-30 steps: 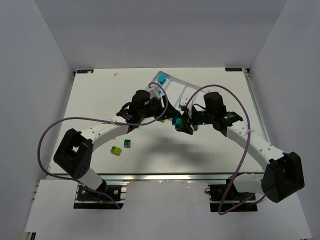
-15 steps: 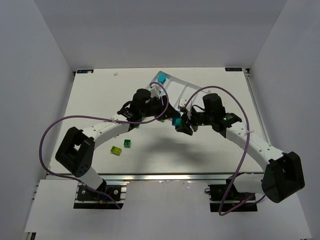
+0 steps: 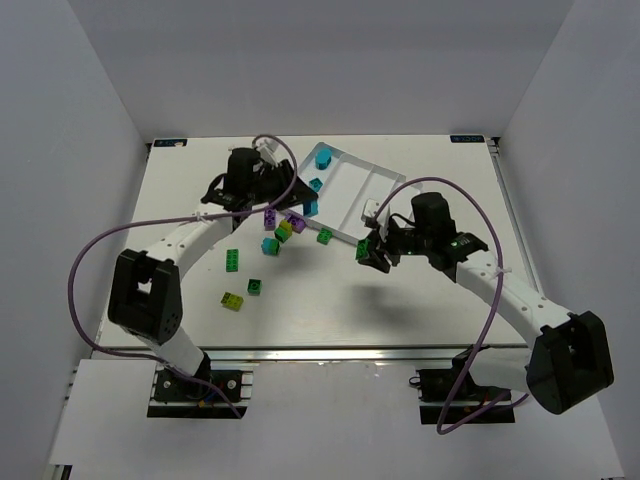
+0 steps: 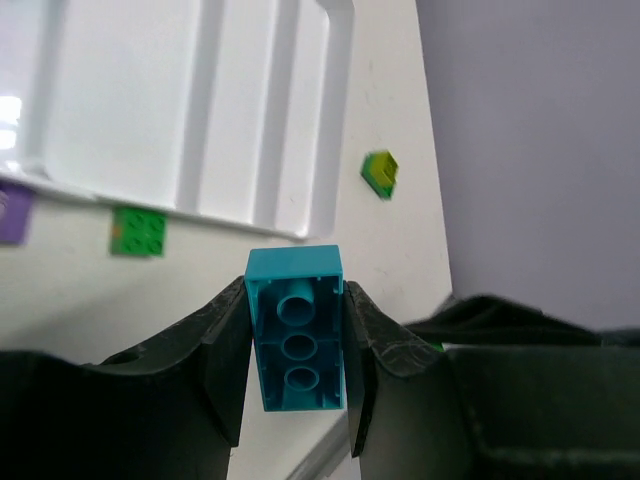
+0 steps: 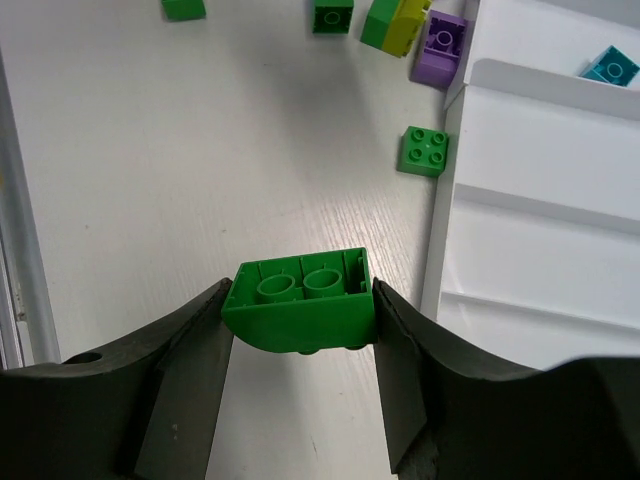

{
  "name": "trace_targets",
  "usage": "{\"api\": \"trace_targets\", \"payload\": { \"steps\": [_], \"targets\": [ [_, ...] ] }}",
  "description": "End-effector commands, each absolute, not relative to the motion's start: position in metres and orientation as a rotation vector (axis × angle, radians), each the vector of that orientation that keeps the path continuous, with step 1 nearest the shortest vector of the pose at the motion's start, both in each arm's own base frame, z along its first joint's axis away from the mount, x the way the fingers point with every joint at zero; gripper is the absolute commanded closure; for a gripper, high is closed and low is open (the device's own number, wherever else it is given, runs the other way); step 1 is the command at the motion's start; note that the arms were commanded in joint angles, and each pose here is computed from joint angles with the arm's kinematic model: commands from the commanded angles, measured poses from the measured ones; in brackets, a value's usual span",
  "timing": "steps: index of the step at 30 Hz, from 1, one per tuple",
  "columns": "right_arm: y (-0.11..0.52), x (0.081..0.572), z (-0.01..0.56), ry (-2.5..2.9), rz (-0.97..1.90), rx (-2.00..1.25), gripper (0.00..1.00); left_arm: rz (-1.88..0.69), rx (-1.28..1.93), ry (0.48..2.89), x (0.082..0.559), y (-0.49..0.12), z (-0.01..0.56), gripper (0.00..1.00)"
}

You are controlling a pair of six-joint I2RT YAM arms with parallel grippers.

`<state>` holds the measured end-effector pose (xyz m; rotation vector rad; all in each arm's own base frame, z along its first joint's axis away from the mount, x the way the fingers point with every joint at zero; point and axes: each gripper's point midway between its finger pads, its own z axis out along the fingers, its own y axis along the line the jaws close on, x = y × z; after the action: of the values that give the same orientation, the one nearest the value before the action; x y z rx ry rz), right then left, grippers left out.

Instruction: Sort the legos into containers by color

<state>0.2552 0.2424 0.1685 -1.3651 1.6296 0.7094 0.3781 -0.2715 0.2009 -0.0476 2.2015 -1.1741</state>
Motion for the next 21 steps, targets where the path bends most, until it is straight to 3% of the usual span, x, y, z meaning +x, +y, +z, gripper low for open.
{"api": "trace_targets", "payload": {
  "steps": [1, 3, 4, 6, 7, 10, 17, 18, 21],
  "targets": [
    [0.24, 0.265, 0.178, 1.593, 0.673, -1.33, 1.0, -1.005, -0.05, 2.185, 0.42, -0.249, 0.214, 1.0],
    [0.237, 0.269, 0.179, 1.598, 0.661, -1.317, 1.0, -0.877, -0.06, 2.303, 0.442, -0.24, 0.176, 1.0],
    [0.237, 0.271, 0.18, 1.597, 0.658, -1.313, 1.0, -0.802, -0.063, 2.251, 0.468, -0.237, 0.196, 1.0],
    [0.234, 0.274, 0.182, 1.596, 0.647, -1.301, 1.0, -0.666, -0.03, 2.36, 0.487, -0.23, 0.157, 0.99],
    [0.233, 0.276, 0.184, 1.589, 0.643, -1.295, 1.0, -0.646, -0.012, 2.303, 0.507, -0.232, 0.18, 0.98],
    [0.229, 0.282, 0.188, 1.591, 0.627, -1.271, 1.0, -0.507, -0.009, 2.376, 0.53, -0.224, 0.145, 0.93],
    [0.218, 0.295, 0.191, 1.609, 0.603, -1.221, 1.0, -0.471, -0.075, 2.366, 0.556, -0.225, 0.124, 0.7],
    [0.218, 0.296, 0.191, 1.611, 0.602, -1.22, 1.0, -0.489, -0.076, 2.371, 0.556, -0.228, 0.123, 0.61],
    [0.218, 0.298, 0.188, 1.617, 0.603, -1.224, 1.0, -0.505, -0.079, 2.383, 0.558, -0.232, 0.12, 0.46]
  ]
}}
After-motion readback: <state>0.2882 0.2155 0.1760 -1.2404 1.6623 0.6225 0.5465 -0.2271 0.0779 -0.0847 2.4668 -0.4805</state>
